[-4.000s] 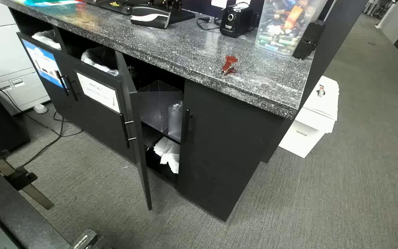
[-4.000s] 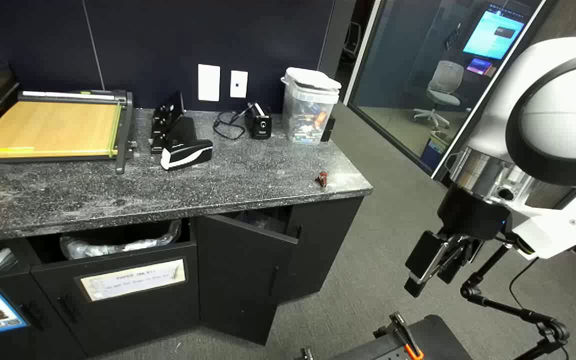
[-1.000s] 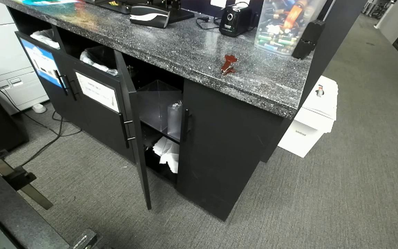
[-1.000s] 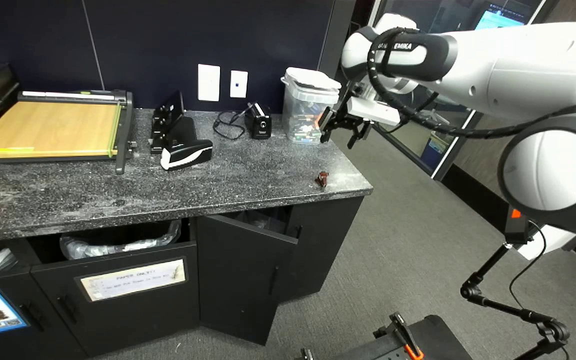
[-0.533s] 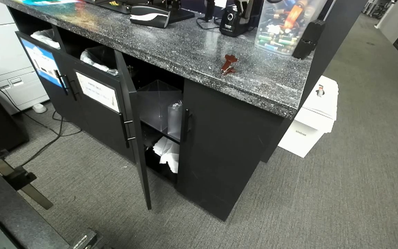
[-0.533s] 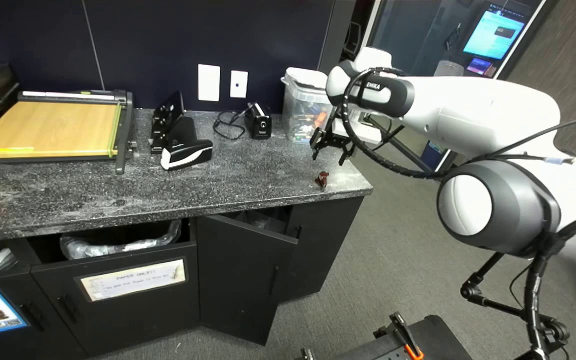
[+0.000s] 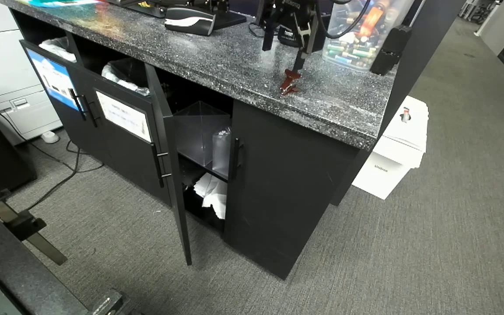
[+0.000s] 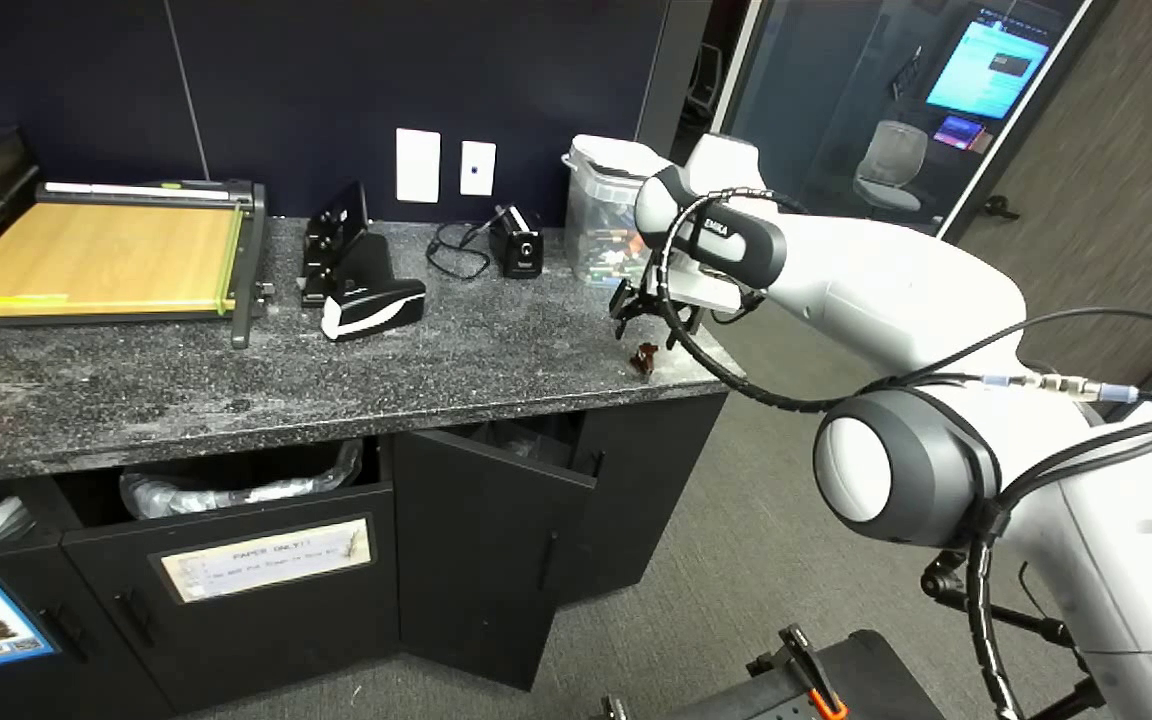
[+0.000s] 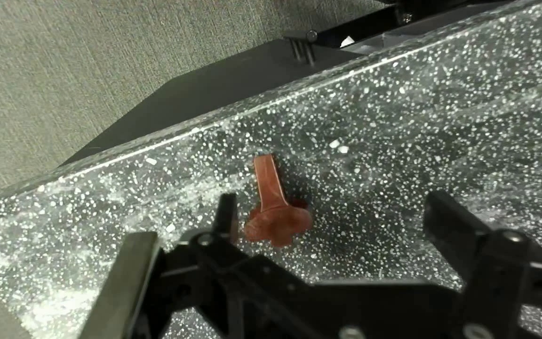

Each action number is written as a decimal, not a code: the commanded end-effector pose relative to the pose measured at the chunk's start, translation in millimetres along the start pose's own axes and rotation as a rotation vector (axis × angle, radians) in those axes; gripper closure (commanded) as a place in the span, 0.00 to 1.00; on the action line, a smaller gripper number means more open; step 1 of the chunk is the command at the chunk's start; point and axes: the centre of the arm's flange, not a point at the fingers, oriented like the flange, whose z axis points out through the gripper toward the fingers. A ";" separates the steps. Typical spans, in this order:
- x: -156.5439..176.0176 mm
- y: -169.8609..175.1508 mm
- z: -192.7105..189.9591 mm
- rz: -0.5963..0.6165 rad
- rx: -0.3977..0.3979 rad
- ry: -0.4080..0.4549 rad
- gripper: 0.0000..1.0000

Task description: Move the staple remover to the left

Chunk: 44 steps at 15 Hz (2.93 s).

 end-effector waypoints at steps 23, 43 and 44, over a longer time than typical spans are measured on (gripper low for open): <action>66.2 -18.0 24.1 0.005 -0.216 0.086 0.96; -21.0 -238.7 59.0 -0.354 -0.154 -0.113 0.96; -19.7 -237.2 56.6 -0.352 -0.152 -0.110 0.96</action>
